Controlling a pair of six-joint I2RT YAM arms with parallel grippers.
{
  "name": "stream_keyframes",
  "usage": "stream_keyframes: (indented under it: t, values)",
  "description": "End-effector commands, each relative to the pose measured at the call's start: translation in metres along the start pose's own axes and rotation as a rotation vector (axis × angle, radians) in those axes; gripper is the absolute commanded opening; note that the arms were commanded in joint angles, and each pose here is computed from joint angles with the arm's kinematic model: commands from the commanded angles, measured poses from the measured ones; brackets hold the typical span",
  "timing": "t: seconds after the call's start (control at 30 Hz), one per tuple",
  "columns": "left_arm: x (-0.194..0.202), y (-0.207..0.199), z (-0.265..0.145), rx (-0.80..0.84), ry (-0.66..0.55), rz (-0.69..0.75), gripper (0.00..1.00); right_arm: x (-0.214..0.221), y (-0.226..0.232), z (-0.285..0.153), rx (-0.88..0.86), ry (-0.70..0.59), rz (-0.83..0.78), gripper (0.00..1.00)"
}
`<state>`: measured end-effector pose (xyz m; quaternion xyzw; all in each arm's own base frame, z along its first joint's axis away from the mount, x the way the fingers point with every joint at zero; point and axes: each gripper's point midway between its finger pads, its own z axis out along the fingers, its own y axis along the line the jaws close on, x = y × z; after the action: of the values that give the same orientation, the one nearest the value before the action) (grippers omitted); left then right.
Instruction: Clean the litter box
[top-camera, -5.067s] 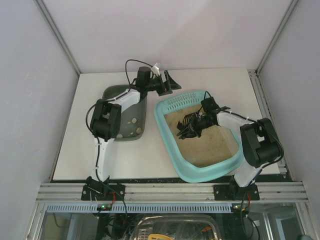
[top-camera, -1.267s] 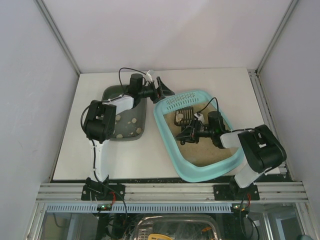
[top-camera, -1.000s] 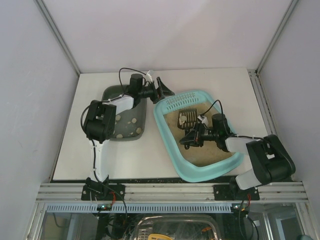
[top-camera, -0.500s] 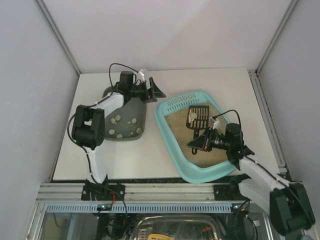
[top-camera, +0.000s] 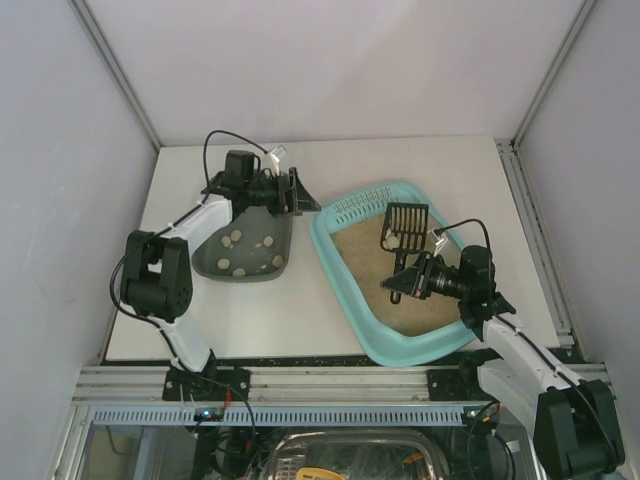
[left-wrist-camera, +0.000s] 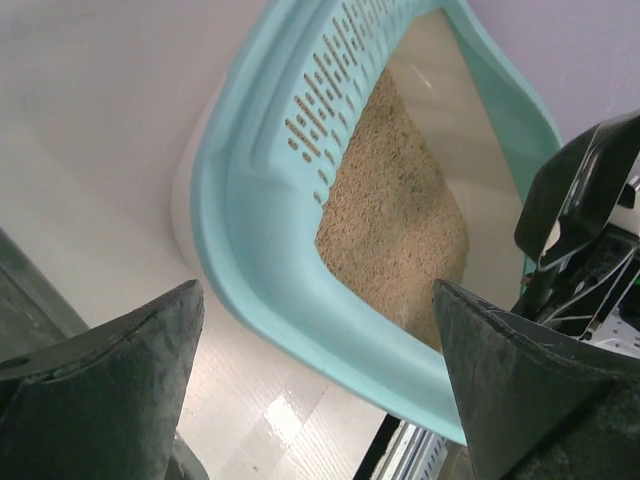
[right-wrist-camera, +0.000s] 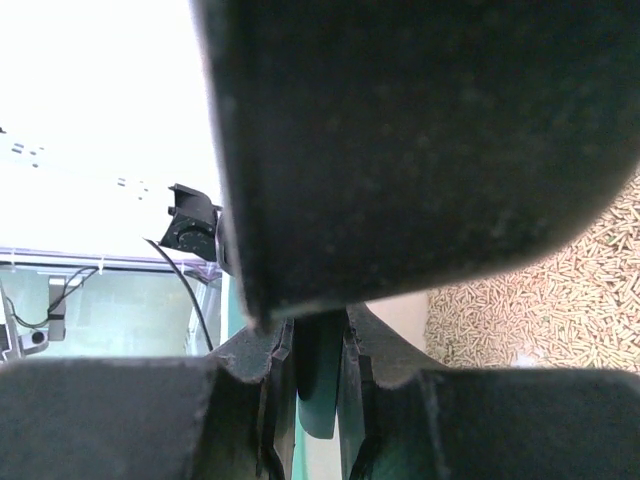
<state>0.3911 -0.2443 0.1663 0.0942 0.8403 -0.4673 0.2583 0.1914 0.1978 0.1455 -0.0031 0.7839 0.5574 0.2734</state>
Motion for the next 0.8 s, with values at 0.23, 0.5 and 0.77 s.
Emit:
stream_keyframes:
  t: [0.23, 0.5, 0.77]
  values:
    - [0.016, -0.012, -0.022, -0.022, 0.006, 0.083, 1.00, -0.041, 0.061, -0.018, -0.153, -0.034, 0.134, 0.00]
    - [0.026, -0.009, -0.025, -0.034, 0.027, 0.058, 1.00, -0.012, 0.100, -0.039, -0.260, 0.163, 0.308, 0.00]
    - [0.021, -0.011, -0.031, -0.057, -0.016, 0.076, 1.00, -0.002, 0.111, -0.050, -0.219, 0.159, 0.318, 0.00]
